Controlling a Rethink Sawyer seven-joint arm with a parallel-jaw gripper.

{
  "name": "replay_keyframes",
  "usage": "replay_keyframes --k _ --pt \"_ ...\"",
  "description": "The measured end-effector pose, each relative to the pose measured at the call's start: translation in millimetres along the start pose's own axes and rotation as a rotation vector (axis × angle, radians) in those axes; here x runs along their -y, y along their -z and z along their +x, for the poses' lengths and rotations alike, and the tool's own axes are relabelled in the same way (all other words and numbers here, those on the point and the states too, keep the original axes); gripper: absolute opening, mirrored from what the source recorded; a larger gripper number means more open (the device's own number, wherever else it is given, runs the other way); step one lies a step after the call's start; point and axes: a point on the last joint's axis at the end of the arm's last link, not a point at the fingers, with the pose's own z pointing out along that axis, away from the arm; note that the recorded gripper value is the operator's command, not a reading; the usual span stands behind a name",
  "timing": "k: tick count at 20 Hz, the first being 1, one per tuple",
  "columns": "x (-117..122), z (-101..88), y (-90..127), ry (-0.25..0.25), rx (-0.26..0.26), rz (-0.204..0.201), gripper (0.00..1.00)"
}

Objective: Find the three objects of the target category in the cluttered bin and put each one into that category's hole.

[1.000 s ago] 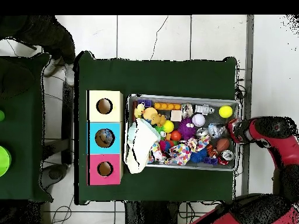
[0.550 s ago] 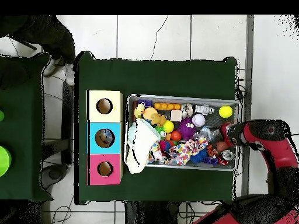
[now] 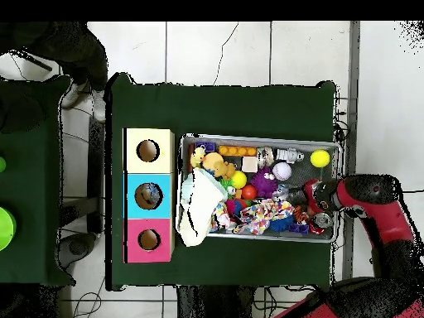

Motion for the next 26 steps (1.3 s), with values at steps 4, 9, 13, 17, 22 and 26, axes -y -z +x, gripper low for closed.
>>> replay_keyframes --k 4,9,13,17,22,26 --pt "0.5 3.5 -1.1 -0.001 -0.008 0.001 0.00" --pt "-0.4 3.8 2.0 0.001 -0.004 0.001 0.00" --pt "-0.4 3.8 1.4 0.002 -0.004 0.001 0.00" --pt "-0.5 3.8 1.4 0.002 -0.004 0.001 0.00" --pt "-0.7 3.9 1.4 0.002 -0.004 0.001 0.00" --pt "-1.0 3.9 3.2 0.003 -0.002 0.001 0.00"
